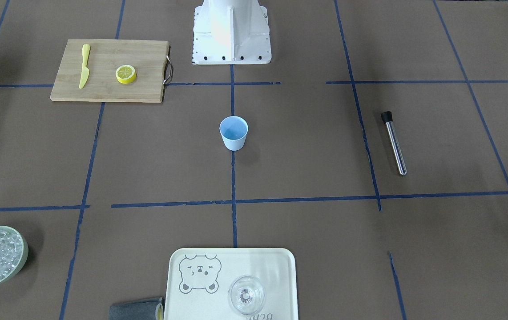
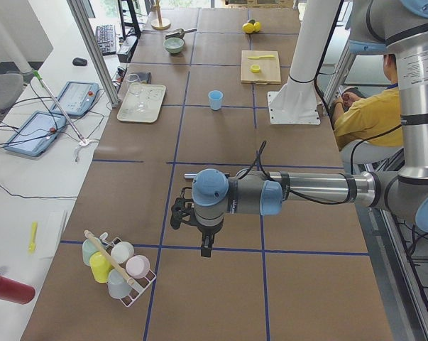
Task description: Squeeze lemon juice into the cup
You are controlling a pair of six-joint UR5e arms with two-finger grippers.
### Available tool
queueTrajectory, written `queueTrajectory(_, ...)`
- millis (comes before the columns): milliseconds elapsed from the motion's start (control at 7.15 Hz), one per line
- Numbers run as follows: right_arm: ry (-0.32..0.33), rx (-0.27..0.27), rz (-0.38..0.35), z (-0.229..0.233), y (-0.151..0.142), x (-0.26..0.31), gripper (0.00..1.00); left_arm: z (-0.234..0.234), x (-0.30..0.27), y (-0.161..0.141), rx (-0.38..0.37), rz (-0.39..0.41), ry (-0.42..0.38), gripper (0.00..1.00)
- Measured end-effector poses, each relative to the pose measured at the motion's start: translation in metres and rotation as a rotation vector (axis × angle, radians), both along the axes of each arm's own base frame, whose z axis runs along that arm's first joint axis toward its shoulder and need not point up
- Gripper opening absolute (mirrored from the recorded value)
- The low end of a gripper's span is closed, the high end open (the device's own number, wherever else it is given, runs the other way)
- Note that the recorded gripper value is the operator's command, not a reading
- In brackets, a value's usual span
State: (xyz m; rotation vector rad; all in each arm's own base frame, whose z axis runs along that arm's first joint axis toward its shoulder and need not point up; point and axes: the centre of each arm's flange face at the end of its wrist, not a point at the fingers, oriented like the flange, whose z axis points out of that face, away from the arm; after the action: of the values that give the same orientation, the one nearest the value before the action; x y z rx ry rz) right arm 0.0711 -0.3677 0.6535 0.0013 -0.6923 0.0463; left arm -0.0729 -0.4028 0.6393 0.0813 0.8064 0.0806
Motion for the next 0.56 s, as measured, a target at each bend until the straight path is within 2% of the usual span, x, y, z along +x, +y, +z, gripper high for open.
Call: queueTrajectory(559, -0.001, -0.011, -0.001, 0.0070, 0.0002, -0.0005, 1.00, 0.0002, -0.0001, -0.0003, 0.008, 0.003, -0.002, 1.00)
